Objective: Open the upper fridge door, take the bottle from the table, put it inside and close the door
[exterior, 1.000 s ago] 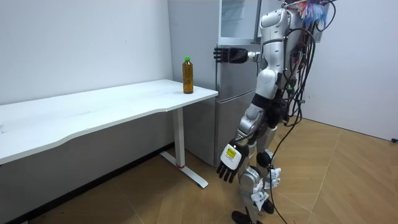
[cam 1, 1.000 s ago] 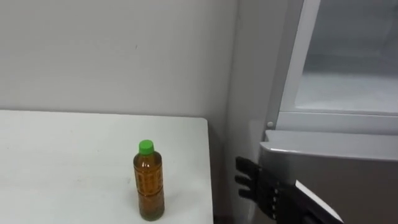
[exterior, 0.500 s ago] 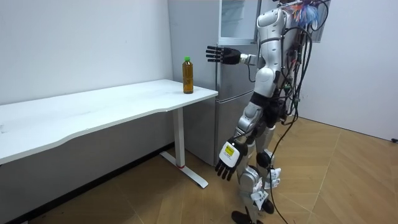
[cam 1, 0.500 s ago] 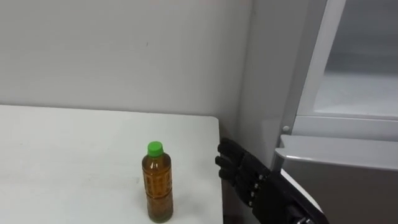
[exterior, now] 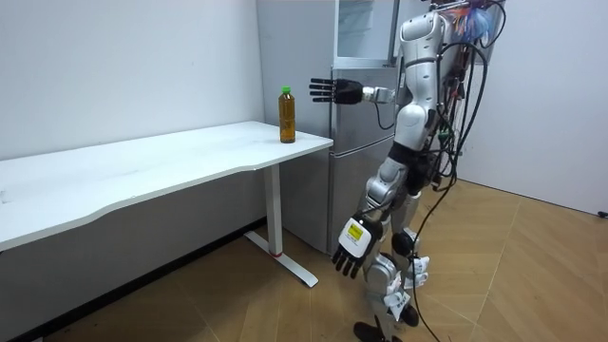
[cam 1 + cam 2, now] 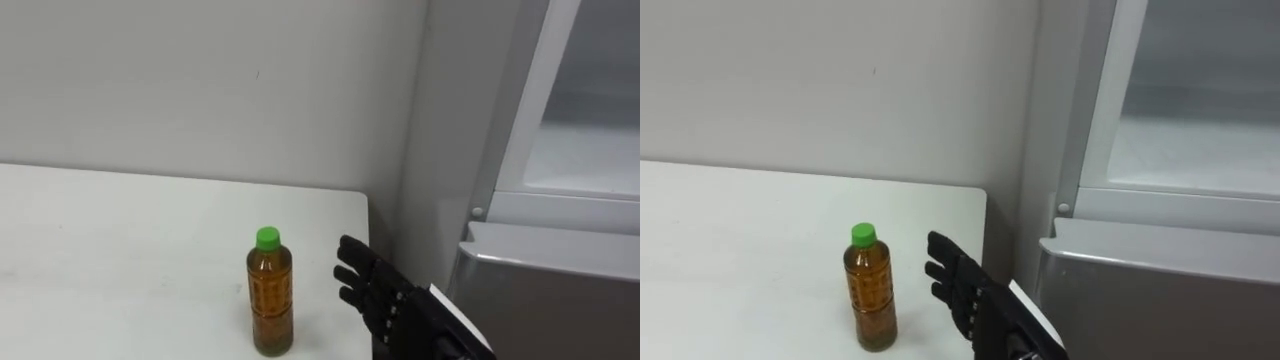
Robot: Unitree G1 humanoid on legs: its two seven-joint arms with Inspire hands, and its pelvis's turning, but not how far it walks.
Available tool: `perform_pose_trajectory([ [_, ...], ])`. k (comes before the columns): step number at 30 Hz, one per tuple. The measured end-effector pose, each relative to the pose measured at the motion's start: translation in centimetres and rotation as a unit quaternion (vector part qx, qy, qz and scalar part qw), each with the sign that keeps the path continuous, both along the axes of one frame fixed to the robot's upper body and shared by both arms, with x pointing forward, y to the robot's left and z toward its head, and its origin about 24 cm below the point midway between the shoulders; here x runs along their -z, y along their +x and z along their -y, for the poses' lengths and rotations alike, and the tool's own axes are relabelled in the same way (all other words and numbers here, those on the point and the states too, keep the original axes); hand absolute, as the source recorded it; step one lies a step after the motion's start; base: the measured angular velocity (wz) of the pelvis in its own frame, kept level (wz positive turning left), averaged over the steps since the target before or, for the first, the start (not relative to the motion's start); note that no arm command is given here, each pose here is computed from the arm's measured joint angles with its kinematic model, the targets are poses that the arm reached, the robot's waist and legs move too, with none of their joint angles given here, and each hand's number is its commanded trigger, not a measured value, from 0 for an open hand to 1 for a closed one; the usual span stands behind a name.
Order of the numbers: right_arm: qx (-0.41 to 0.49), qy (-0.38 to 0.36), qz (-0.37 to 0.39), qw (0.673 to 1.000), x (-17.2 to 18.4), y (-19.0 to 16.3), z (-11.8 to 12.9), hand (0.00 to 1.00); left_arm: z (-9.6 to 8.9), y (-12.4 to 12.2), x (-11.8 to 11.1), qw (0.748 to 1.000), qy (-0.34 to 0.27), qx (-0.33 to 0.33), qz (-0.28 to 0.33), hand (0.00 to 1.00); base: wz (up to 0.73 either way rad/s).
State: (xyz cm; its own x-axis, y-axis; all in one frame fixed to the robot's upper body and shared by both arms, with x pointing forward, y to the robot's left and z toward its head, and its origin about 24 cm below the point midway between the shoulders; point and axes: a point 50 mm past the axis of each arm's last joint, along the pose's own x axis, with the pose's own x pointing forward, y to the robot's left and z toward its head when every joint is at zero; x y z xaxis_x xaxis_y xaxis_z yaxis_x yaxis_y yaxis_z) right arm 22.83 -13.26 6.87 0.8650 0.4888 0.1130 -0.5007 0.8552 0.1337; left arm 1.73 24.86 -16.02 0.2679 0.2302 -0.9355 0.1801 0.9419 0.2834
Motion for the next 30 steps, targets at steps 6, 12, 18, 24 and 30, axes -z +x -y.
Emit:
perform_pose_trajectory([
  [6, 0.038, 0.009, -0.015, 0.999, 0.7, 0.4, 0.3, 0.00, 0.0, -0.1, 0.0, 1.000, 0.002, -0.001, -0.001, 0.00, 0.01],
  [12, 0.095, 0.023, -0.034, 0.995, 1.2, 1.7, 0.6, 0.00, 0.1, 0.3, 0.0, 1.000, 0.009, -0.002, 0.005, 0.00, 0.11],
  [18, 0.123, 0.025, -0.014, 0.992, 0.3, 3.4, 0.6, 0.00, 0.2, 0.4, 0.0, 1.000, 0.005, 0.003, 0.004, 0.00, 0.10],
  [24, 0.150, 0.018, -0.027, 0.988, 0.9, 4.1, 0.7, 0.00, 0.4, 0.2, 0.2, 1.000, 0.010, 0.018, -0.011, 0.00, 0.12],
  [30, 0.169, 0.002, -0.049, 0.984, 2.0, 4.5, 1.2, 0.00, 0.3, -0.1, 0.2, 0.999, 0.017, 0.023, -0.022, 0.00, 0.14],
])
